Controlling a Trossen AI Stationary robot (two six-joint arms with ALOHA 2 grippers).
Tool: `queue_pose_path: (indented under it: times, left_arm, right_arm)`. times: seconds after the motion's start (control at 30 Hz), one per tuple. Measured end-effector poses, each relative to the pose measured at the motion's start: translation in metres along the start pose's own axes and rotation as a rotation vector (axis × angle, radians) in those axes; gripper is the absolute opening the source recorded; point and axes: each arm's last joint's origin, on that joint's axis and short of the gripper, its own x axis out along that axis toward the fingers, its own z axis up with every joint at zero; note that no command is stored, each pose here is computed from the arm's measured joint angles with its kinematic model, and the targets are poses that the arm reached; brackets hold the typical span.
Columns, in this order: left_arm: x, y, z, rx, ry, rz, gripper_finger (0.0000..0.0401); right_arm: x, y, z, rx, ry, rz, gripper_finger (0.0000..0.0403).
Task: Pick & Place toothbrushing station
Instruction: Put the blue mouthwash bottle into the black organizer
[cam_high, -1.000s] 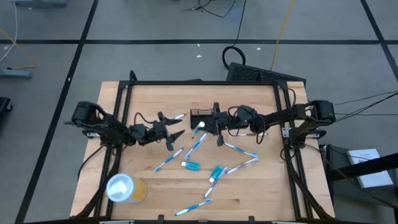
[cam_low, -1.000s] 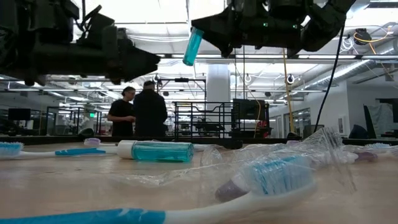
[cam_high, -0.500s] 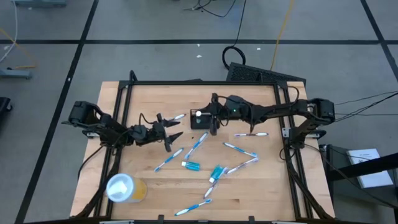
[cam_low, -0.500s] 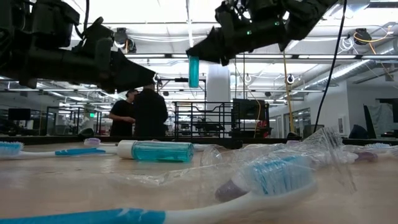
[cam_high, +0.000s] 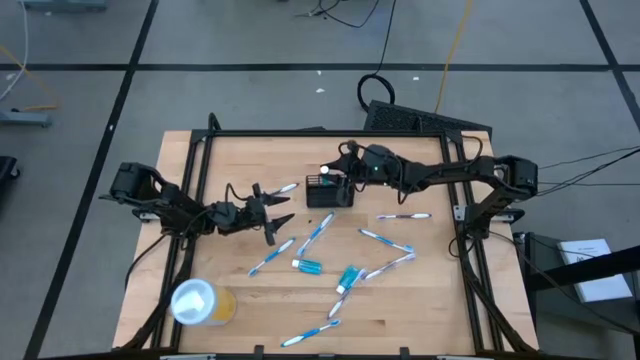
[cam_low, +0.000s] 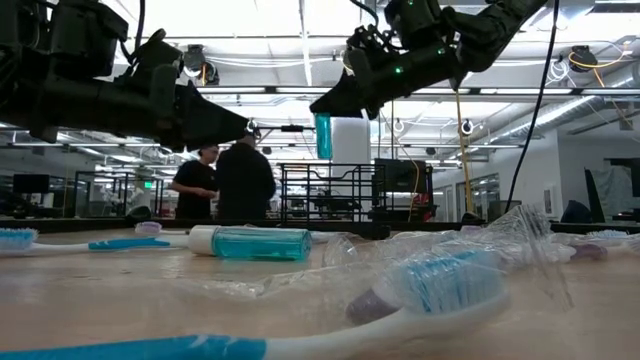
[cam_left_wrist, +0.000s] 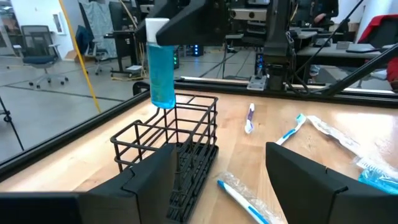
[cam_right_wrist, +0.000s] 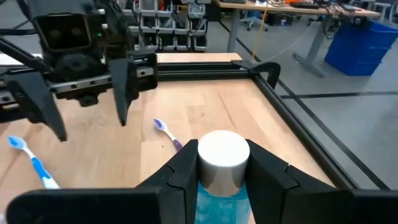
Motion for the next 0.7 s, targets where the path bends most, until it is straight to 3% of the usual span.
queue_pose_path:
  times: [0.7]
  left_arm:
    - [0.000,0.000,0.000,0.005,0.001,0.018,0.0250]
  right_arm:
    - [0.017,0.001,-0.027,0.046,0.042,-0.019,0.0089]
